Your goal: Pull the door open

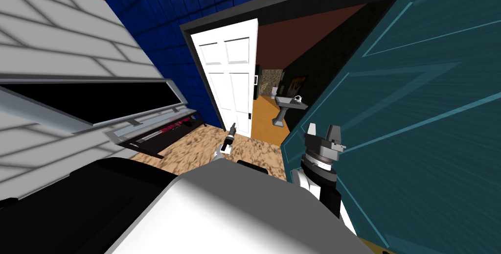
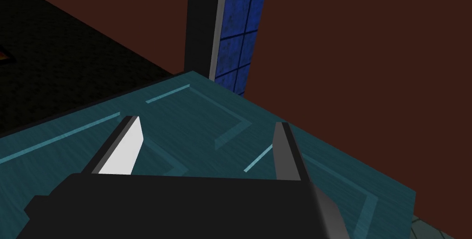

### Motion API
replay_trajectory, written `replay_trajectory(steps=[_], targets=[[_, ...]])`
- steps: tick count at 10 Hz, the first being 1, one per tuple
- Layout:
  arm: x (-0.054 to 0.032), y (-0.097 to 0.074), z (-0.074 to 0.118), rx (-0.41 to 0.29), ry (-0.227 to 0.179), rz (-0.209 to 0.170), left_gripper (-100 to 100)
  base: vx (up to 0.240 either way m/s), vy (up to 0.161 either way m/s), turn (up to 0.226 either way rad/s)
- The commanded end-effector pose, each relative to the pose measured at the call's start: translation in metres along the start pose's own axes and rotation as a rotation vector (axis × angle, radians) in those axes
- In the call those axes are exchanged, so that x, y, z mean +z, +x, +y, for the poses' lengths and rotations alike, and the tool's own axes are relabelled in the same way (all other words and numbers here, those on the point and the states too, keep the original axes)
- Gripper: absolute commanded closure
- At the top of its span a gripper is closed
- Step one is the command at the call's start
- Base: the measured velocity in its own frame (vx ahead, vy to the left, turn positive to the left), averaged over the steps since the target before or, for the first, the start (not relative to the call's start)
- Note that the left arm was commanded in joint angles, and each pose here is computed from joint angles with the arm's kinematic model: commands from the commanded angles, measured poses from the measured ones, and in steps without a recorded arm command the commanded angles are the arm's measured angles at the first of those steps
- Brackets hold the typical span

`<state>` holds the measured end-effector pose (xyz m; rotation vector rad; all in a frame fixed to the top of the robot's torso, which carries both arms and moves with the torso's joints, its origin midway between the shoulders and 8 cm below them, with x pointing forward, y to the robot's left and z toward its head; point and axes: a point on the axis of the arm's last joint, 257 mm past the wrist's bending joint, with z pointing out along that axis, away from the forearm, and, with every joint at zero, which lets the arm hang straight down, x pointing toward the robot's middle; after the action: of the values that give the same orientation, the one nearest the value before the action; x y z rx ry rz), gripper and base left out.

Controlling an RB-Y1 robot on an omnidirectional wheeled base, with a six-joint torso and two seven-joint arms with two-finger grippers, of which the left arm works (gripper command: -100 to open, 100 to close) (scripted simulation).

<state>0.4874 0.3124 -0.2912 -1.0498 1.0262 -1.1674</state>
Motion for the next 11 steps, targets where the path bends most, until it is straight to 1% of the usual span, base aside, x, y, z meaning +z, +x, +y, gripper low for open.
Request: replay_trajectory(steps=[1,2,5,11], targets=[[0.0003,0.000,0.009,-0.008,-0.015,-0.001,-100,0.104,-0.011,-0.106],[0.0008,0.000,0.014,-0.012,-0.022,-0.002,-100,0.102,-0.008,-0.074],[-0.0017,-0.001,0.034,-0.024,-0.061,-0.005,-100,0.109,0.004,-0.103],[-0.0053,-0.002,0.062,-0.043,-0.117,-0.014,-100,0.099,0.007,-0.090]])
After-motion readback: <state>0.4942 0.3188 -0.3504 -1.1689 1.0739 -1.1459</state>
